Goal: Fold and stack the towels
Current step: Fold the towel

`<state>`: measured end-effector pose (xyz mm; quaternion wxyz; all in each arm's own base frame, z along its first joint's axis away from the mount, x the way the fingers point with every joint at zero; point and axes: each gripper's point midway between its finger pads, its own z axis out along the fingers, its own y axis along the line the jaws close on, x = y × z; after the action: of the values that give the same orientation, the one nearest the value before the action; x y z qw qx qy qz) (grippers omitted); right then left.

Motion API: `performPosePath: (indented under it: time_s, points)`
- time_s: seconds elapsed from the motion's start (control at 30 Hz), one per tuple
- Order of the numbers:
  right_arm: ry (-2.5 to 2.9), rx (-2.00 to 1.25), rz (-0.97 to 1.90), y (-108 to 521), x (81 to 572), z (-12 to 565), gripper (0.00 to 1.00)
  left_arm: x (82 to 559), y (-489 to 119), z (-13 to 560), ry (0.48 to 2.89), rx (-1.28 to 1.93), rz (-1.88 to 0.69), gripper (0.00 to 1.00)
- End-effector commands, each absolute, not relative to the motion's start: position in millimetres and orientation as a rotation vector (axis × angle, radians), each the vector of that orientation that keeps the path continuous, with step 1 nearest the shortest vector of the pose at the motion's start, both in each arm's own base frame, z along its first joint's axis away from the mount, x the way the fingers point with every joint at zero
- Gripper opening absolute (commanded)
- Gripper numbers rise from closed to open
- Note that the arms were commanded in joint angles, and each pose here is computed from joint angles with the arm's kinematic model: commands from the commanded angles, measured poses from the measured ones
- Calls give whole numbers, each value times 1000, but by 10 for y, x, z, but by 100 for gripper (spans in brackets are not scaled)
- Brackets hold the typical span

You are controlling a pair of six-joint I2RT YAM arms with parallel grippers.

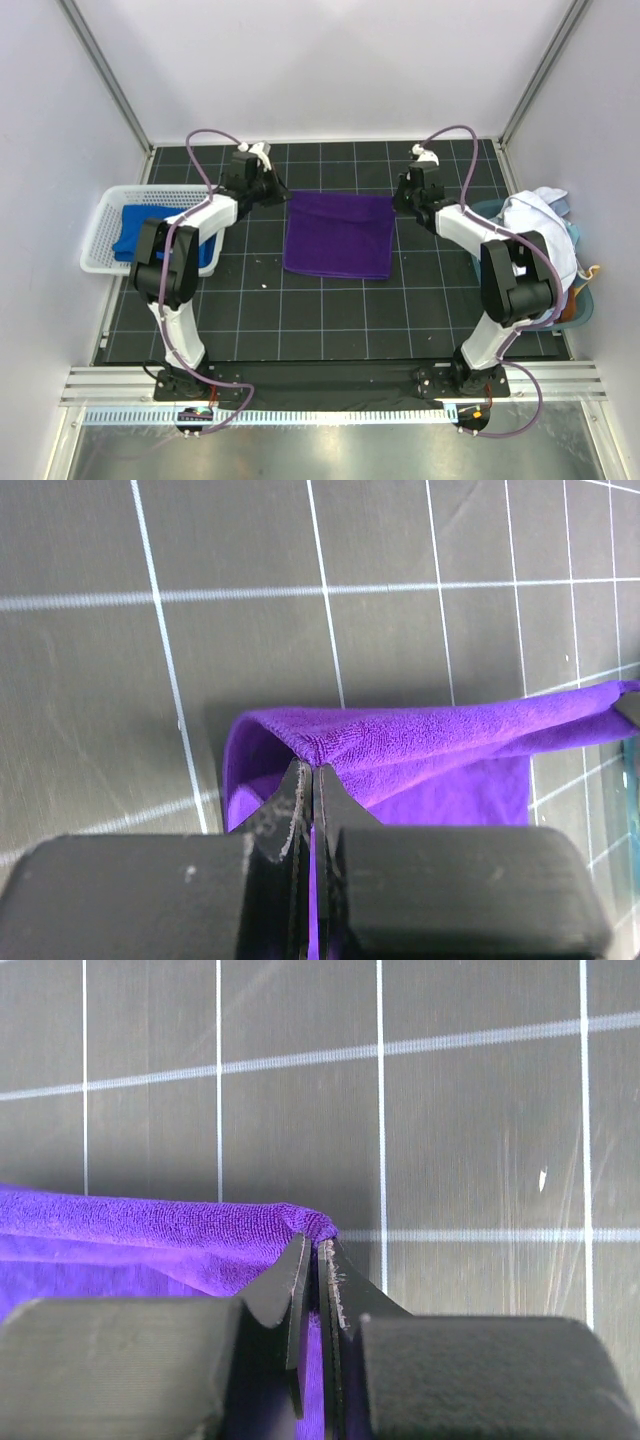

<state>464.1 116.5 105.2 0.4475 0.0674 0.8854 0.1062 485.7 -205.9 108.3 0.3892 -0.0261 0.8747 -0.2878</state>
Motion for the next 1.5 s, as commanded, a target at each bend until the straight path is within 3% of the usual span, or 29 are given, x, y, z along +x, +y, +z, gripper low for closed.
performPosePath:
  time_s: [0.0, 0.4, 1.3, 1.37, 1.47]
  points:
    - [2095, 205, 306, 1165, 4599, 1329, 8, 4795, -2018, 1394, 2145, -83, -757, 0]
    - [2136, 219, 336, 1306, 4038, 1130, 7, 4277, -1965, 1114, 2212, -119, -792, 0]
    - [2185, 235, 332, 1293, 3566, 849, 8, 3818, -1962, 840, 2288, -79, -823, 0]
    - [2186, 234, 343, 1315, 3549, 828, 9, 3788, -1975, 814, 2298, -71, -828, 4]
    - [2197, 231, 353, 1332, 3499, 758, 19, 3741, -1978, 767, 2311, -69, -833, 12]
